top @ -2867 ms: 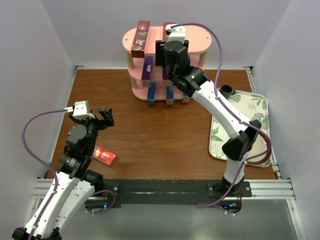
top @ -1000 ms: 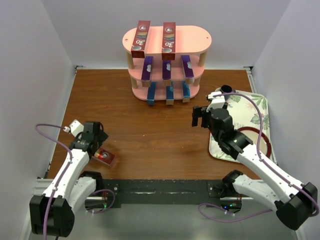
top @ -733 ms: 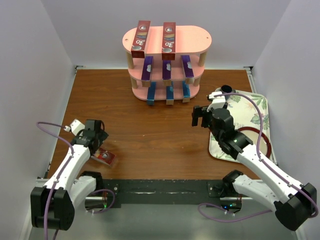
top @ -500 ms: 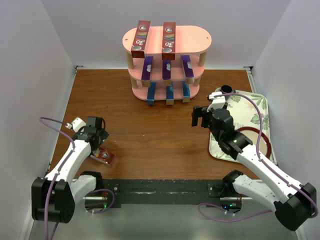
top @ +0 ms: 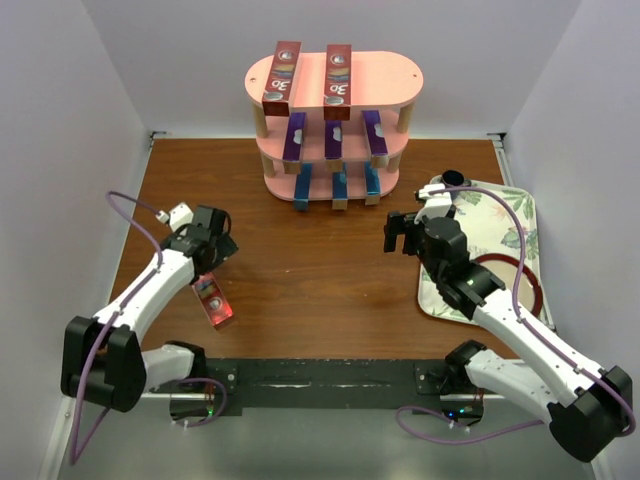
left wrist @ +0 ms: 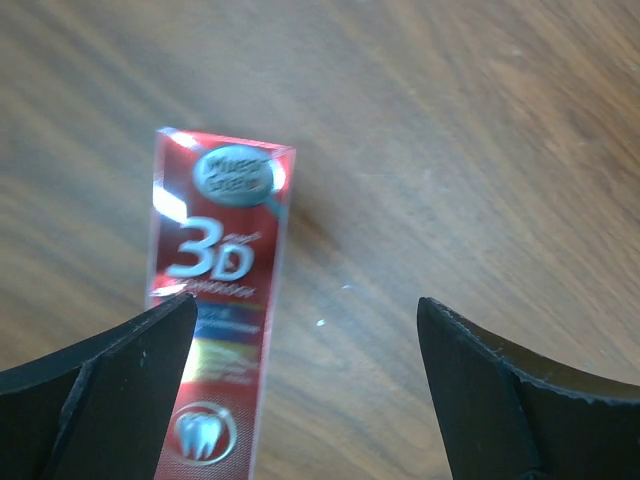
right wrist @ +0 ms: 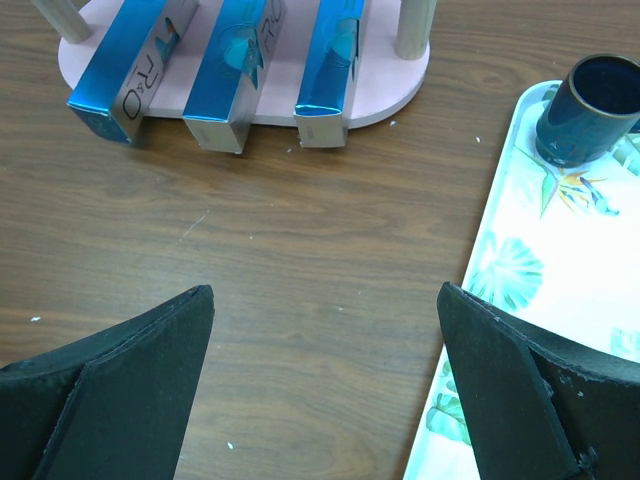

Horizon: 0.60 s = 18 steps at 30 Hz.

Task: Place and organize the toothpastes onto the shelf

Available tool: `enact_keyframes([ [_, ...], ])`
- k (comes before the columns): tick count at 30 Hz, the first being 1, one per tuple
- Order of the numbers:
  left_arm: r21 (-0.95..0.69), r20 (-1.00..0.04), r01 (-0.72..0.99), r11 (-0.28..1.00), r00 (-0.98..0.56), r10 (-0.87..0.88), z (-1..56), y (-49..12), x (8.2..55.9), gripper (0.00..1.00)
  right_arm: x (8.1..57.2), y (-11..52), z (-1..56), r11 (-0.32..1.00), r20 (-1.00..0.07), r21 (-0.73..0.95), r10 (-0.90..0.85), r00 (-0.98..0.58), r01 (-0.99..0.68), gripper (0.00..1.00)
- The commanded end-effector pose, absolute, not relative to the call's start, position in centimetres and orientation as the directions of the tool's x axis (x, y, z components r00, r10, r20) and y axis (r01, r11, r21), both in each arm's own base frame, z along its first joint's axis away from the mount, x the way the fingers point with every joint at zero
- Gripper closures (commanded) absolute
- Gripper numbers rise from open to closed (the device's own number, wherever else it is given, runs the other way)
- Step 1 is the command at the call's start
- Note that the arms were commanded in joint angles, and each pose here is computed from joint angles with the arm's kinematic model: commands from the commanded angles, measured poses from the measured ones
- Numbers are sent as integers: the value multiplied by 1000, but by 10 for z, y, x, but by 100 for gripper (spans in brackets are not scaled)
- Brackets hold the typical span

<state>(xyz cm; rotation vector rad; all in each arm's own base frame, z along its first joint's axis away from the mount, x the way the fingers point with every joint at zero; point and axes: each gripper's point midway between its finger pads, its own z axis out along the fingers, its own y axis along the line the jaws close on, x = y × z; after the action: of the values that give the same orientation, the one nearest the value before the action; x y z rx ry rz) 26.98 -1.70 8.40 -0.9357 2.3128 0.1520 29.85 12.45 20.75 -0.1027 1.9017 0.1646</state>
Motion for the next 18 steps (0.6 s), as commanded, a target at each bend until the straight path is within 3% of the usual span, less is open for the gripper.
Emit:
enact_keyframes([
  [1,-68,-600,-724,686,-520,-608,79,1,237,2,300,126,217,983,-955,97,48,-293,-156,1],
  [12,-46,-489,-732,680,-577,-655,31,-9,200,2,298,125,217,983,-956,101,52,-290,-155,1],
  [15,-21,-479,-728,686,-595,-646,23,-8,199,7,298,124,217,983,-956,102,54,-290,-153,1],
  [18,-12,-472,-714,700,-613,-634,19,-9,200,18,298,124,217,983,-956,100,53,-288,-152,1],
])
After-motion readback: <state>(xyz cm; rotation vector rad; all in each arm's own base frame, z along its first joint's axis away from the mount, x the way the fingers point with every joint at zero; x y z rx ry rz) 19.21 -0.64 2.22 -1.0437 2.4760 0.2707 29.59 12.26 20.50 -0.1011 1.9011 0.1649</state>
